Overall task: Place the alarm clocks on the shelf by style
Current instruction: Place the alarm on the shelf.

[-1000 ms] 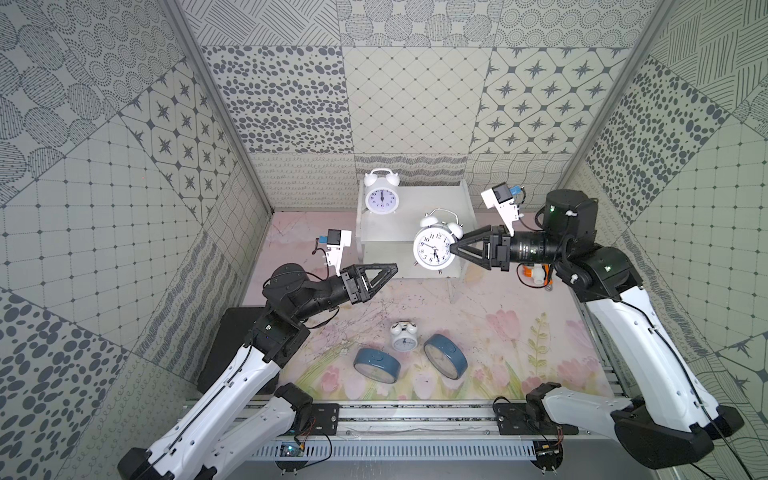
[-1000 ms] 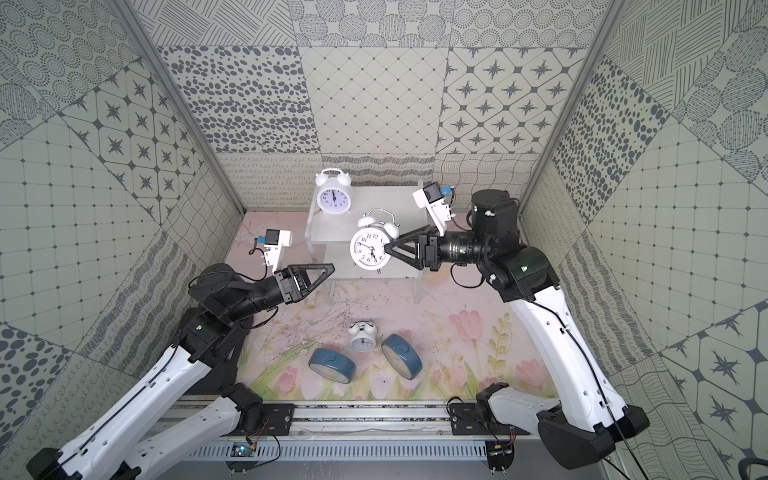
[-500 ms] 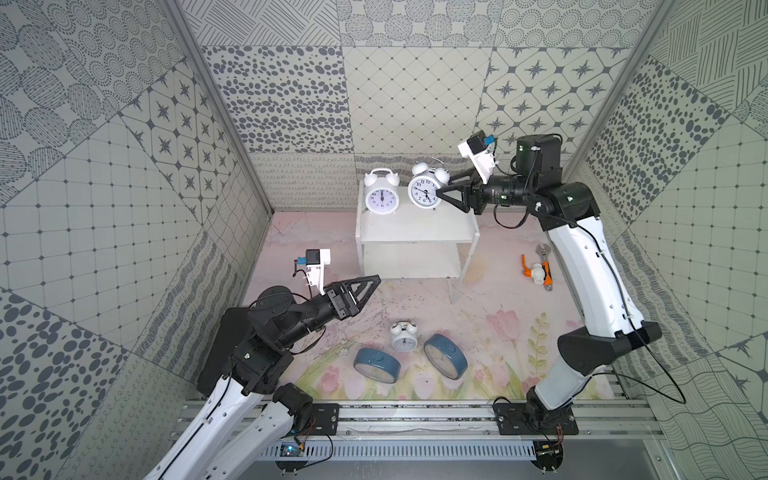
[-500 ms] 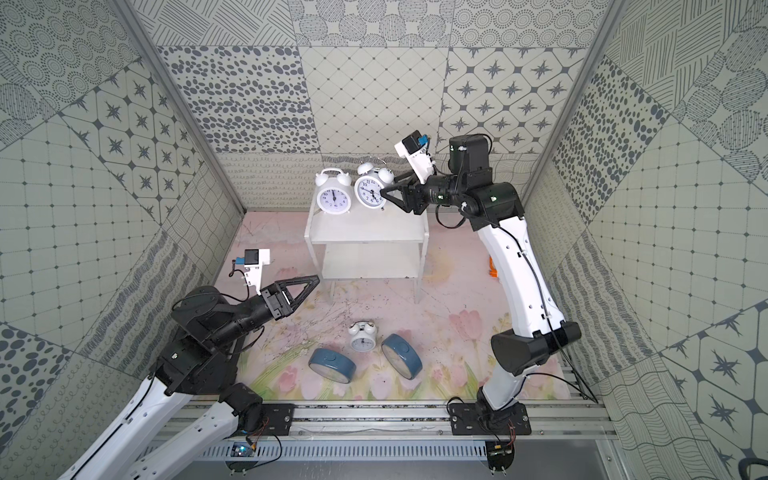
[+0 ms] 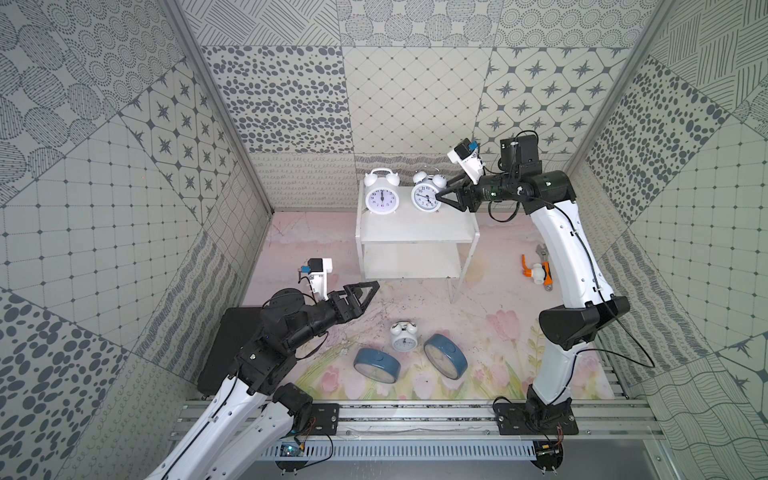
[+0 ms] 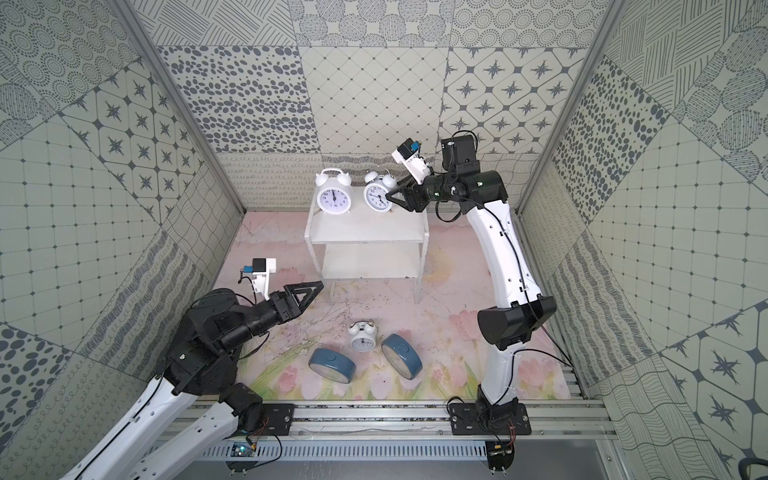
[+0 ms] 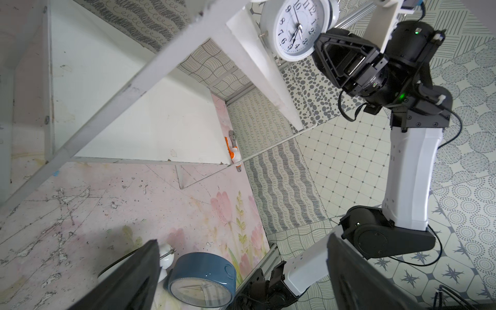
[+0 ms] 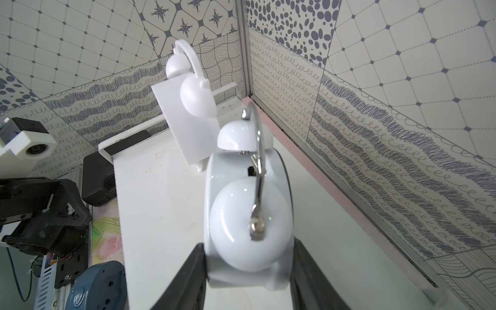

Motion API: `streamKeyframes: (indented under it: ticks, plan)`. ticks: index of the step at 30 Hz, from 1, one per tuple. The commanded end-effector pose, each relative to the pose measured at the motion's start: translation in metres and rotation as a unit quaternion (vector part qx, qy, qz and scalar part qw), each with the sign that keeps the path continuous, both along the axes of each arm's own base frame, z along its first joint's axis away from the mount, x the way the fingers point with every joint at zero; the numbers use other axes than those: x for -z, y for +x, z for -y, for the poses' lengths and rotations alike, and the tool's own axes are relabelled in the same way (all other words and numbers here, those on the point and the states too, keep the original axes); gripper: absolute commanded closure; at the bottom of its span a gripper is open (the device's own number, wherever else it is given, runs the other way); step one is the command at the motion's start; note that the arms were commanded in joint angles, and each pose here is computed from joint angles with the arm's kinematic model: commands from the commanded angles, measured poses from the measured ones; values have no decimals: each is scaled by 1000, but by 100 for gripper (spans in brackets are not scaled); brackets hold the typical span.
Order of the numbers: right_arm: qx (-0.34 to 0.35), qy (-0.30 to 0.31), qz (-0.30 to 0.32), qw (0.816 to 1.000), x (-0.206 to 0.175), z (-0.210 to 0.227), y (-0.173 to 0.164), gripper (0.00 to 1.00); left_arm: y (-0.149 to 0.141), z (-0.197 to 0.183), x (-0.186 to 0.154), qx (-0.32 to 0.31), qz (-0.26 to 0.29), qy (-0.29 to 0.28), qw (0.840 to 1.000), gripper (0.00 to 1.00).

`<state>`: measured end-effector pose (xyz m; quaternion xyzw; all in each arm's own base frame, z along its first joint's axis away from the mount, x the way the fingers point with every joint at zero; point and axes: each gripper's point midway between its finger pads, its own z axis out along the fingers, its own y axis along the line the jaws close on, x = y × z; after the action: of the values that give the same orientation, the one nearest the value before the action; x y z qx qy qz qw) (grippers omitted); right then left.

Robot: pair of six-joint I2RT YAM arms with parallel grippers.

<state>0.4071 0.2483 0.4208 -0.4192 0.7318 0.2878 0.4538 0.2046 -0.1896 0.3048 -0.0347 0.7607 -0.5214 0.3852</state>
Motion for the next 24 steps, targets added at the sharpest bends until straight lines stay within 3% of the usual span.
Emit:
streamKeyframes:
  ticks: [1,8,12,15,24]
  plan:
    - [-5,10,50,999,-27,7,-15,60,6,1,-2,-3,18,4,1000,1]
    - [9,5,49,999,-17,15,-19,53,8,4,0,0,19,-3,1000,1]
    - [16,5,53,998,-17,17,-18,32,10,6,1,4,17,-6,1000,0]
    - [19,4,53,998,-16,18,-16,23,10,7,2,3,17,-8,1000,1]
    - [50,-22,73,996,-11,30,-16,15,11,7,-1,5,21,-11,1000,0]
